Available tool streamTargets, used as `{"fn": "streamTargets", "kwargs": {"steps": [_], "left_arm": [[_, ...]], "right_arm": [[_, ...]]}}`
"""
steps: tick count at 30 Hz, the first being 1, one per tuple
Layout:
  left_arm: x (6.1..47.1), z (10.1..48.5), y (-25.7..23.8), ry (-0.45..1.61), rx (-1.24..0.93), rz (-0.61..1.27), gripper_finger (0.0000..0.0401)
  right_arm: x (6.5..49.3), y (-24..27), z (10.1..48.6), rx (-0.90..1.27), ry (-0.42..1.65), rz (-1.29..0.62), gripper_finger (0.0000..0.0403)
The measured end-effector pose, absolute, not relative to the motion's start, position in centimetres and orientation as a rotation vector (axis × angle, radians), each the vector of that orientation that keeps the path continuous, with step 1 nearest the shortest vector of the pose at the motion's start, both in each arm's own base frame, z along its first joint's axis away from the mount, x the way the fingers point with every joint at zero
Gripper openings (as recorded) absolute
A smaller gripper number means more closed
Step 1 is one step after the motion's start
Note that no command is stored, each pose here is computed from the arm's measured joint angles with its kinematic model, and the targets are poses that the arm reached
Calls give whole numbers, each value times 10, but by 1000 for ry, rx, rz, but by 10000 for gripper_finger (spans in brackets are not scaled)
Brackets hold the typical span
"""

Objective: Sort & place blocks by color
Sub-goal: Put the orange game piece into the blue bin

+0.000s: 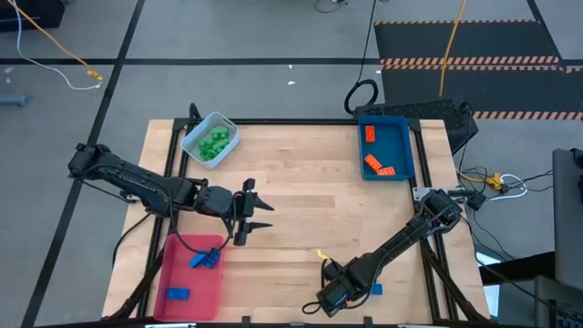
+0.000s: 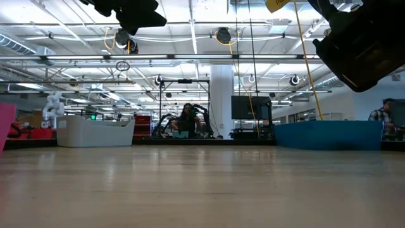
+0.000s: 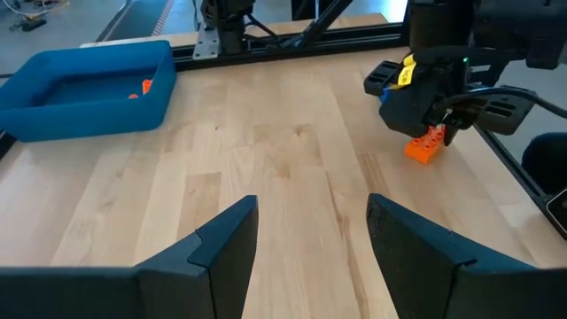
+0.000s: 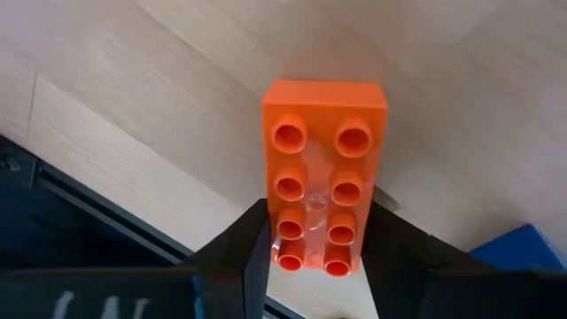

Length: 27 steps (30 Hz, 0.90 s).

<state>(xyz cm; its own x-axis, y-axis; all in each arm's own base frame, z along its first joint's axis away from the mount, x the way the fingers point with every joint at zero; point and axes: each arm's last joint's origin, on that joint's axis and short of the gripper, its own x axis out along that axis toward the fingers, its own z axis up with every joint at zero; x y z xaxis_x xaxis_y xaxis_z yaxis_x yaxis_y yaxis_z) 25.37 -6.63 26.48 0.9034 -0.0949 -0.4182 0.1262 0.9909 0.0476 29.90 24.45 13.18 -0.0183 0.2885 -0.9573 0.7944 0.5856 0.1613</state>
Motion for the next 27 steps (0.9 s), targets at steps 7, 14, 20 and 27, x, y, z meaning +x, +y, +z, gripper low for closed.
{"fn": "streamTargets", "kwargs": {"steps": [7, 14, 20, 27], "left_arm": [[254, 265, -66, 427, 72, -114, 212], [254, 265, -66, 423, 71, -114, 212], [254, 265, -66, 421, 71, -114, 212], [254, 265, -66, 422, 71, -114, 212]], "right_arm": [[299, 234, 154, 902, 1510, -499, 132], [297, 191, 205, 747, 1252, -577, 132], [290, 140, 232, 571, 1249, -689, 132], [290, 73, 255, 404, 1258, -767, 132]]}}
